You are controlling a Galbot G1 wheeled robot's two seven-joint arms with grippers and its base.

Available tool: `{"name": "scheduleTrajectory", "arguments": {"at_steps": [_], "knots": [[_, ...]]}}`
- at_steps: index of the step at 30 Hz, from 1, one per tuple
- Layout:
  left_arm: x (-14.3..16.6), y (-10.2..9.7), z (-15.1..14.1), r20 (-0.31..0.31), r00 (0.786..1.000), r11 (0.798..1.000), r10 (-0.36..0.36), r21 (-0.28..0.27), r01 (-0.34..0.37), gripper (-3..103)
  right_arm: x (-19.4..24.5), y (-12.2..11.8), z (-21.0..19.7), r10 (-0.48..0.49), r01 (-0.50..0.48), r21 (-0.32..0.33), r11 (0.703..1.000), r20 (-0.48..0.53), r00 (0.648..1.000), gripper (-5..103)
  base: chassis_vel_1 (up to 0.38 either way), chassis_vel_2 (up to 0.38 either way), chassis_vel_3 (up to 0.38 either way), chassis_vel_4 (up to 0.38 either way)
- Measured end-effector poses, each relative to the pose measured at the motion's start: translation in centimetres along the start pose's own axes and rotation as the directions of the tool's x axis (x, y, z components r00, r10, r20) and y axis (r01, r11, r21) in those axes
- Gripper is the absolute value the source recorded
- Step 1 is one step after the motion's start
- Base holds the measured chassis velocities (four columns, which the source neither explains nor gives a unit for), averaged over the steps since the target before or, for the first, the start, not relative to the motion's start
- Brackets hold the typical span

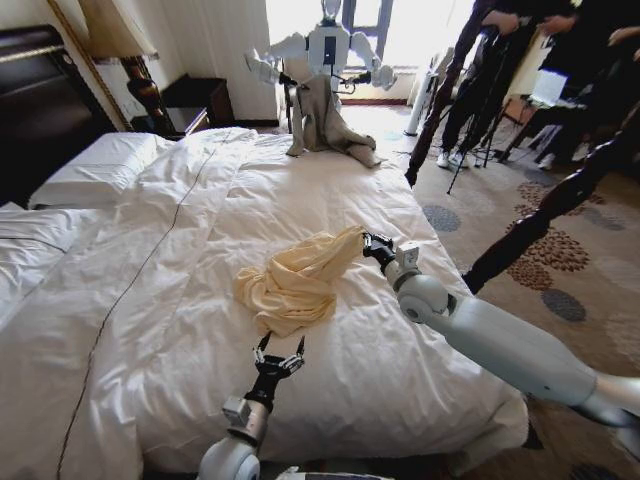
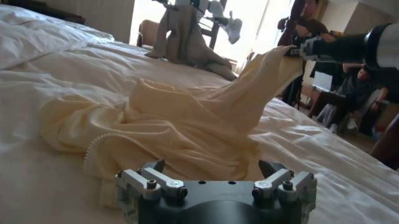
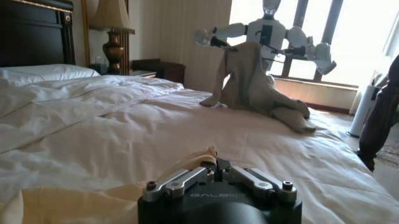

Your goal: Pick up the clothes from the bed and hang them on the clothes hanger.

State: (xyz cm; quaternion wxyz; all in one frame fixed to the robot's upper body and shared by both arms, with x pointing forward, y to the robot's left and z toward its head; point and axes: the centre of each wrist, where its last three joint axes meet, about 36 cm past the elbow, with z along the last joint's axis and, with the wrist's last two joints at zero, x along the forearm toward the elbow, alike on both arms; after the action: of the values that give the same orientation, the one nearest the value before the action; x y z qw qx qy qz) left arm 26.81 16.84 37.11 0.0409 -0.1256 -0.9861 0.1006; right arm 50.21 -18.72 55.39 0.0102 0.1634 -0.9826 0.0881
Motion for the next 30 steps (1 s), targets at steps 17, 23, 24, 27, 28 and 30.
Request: {"name": "scheduleTrajectory", "arguments": {"at_steps": [17,23,24,27,28,30], "knots": [[-5.9,-2.0,3.1,-0.066,0.993,0.993,0.101,-0.048,-0.104,100,-5.3,4.3,0.5,-0.033,0.033,-0.01,0.999,0.023,0.999,0,0.0,0.0,0.0,0.0],[-8.4,-3.1,3.0,-0.075,0.994,0.997,0.075,-0.029,-0.077,100,-4.9,3.3,1.2,-0.005,0.006,-0.012,1.0,0.014,1.0,0,0.0,0.0,0.0,0.0],[-8.4,-3.1,3.0,-0.075,0.994,0.997,0.075,-0.029,-0.077,100,-4.9,3.3,1.2,-0.005,0.006,-0.012,1.0,0.014,1.0,0,0.0,0.0,0.0,0.0],[-9.9,-3.2,2.6,-0.062,0.995,0.997,0.072,-0.032,-0.074,100,-4.4,2.9,1.6,0.0,0.0,-0.006,1.0,0.006,1.0,0,0.0,0.0,0.0,0.0],[-10.6,-3.1,2.5,-0.056,0.996,0.997,0.067,-0.038,-0.07,100,-4.3,2.8,1.7,0.002,-0.002,-0.004,1.0,0.003,1.0,0,0.0,0.0,0.0,0.0],[-12.2,-3.0,2.3,-0.042,0.997,0.996,0.065,-0.054,-0.067,100,-4.0,2.6,1.8,0.005,-0.005,-0.002,1.0,0.0,1.0,0,0.0,0.0,0.0,0.0]]}}
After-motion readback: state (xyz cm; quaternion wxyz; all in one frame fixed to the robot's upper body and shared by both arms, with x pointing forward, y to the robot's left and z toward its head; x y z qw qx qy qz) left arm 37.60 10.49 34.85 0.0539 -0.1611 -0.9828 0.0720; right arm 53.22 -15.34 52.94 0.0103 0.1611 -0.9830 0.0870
